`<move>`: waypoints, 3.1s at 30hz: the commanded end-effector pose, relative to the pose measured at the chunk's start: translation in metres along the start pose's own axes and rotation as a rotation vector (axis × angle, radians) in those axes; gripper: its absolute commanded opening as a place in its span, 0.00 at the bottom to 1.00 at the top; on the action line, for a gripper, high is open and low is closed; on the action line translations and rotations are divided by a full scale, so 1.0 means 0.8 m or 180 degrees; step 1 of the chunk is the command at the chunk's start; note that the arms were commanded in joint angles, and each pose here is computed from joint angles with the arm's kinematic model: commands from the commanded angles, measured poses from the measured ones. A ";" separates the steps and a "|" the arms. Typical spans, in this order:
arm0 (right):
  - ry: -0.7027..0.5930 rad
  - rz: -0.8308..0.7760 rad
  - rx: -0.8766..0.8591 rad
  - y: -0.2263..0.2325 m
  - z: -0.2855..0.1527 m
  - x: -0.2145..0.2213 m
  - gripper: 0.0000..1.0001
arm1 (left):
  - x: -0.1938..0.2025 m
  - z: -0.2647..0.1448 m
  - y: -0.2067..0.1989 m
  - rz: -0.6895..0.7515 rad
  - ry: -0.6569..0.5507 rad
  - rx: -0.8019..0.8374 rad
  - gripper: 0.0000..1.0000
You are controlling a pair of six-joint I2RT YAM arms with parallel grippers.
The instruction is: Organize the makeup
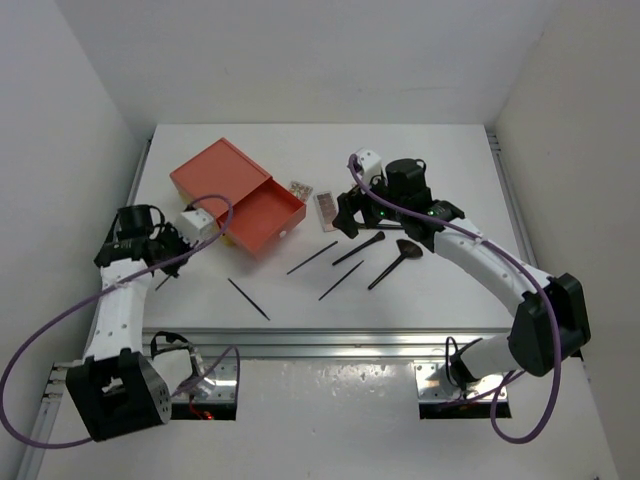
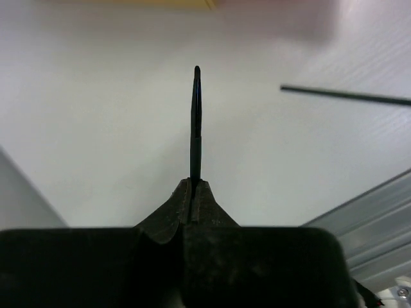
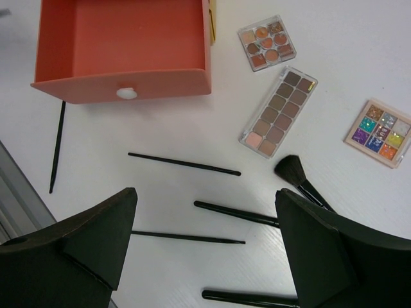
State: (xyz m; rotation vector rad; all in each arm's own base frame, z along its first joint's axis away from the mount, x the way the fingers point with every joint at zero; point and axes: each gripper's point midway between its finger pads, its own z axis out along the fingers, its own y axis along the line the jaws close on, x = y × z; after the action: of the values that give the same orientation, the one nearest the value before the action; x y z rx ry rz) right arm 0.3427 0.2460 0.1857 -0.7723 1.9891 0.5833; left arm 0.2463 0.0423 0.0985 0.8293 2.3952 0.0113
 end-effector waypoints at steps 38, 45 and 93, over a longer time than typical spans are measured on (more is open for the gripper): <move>-0.0046 0.0124 0.0419 -0.025 -0.021 0.014 0.92 | -0.347 -0.010 -0.040 0.0345 -0.1712 0.0435 0.62; 0.0337 0.0465 0.1232 -0.071 -0.043 0.053 0.92 | -0.306 -0.085 -0.100 0.2426 -0.1882 0.0826 0.38; 0.0483 0.0588 0.1609 -0.057 -0.105 0.134 0.92 | -0.079 0.087 -0.223 0.2986 0.0053 0.2504 0.00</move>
State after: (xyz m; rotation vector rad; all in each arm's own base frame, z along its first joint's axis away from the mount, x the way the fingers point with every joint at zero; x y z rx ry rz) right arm 0.2786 0.1327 0.1236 -0.4014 2.2432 0.1461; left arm 0.2123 -0.1197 0.0086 2.4603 1.6482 -0.4484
